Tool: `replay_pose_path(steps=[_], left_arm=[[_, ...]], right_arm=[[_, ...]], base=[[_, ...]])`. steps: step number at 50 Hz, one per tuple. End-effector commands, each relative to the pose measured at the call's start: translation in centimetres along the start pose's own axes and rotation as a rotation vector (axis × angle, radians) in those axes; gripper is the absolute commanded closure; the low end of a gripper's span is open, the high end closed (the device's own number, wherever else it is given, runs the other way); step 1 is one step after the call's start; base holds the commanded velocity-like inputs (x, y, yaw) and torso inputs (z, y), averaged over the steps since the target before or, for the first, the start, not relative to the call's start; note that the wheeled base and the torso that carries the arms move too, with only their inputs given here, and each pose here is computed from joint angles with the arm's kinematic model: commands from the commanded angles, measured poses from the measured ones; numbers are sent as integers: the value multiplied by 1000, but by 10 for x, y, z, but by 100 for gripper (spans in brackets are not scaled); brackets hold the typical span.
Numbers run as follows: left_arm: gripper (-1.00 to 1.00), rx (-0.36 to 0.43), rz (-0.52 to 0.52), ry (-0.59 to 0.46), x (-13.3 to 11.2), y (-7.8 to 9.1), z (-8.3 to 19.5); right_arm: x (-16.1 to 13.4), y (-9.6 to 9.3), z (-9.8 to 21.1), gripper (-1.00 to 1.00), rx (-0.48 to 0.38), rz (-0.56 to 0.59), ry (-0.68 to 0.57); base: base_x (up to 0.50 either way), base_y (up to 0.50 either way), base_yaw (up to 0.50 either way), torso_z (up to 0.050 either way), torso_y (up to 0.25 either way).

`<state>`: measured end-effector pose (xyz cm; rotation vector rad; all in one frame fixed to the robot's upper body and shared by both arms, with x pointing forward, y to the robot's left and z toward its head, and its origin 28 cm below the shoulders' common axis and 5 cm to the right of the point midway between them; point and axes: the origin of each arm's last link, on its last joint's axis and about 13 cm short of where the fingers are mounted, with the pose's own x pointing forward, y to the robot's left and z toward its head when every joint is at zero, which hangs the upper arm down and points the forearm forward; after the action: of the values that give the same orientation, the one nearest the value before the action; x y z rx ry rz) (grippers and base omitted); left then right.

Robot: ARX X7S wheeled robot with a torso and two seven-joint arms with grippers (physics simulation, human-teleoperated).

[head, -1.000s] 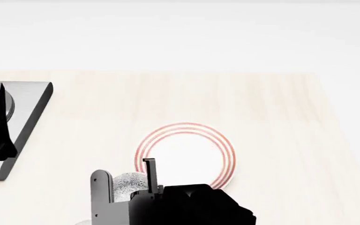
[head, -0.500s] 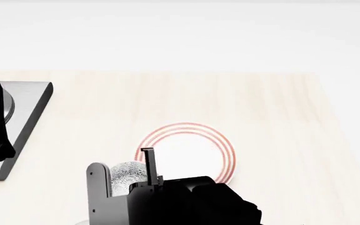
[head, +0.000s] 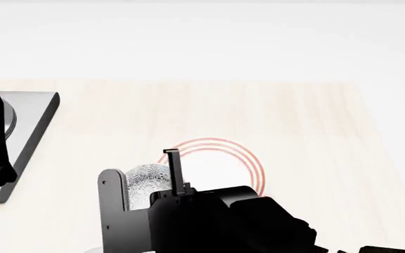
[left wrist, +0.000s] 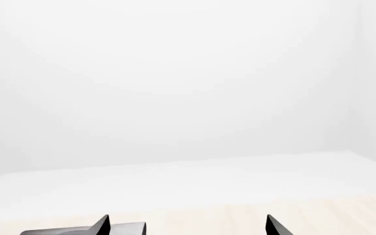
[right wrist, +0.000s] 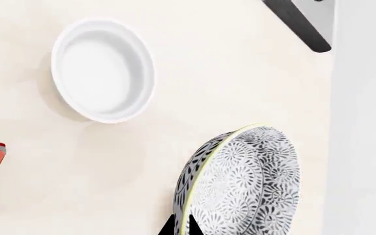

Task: Pick the akita bowl between the plate and the ramekin and place it on the plate.

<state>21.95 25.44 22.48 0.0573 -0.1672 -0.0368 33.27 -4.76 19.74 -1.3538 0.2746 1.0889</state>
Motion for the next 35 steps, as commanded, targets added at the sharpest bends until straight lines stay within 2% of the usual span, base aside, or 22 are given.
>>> replay_pose_path(steps=[1, 22, 35], left_arm=[[-100, 1, -9, 2, -2, -1, 0], [-100, 7, -34, 6, -4, -5, -5], [-100, 14, -40, 2, -3, -5, -7]], right_arm=[[-25, -7, 0, 100, -14, -62, 9], [-32, -27, -35, 100, 63, -188, 123], [-14, -34, -48, 100, 77, -239, 166]], base=[[0, 0, 0, 0, 0], [0, 0, 0, 0, 0], [0, 0, 0, 0, 1]])
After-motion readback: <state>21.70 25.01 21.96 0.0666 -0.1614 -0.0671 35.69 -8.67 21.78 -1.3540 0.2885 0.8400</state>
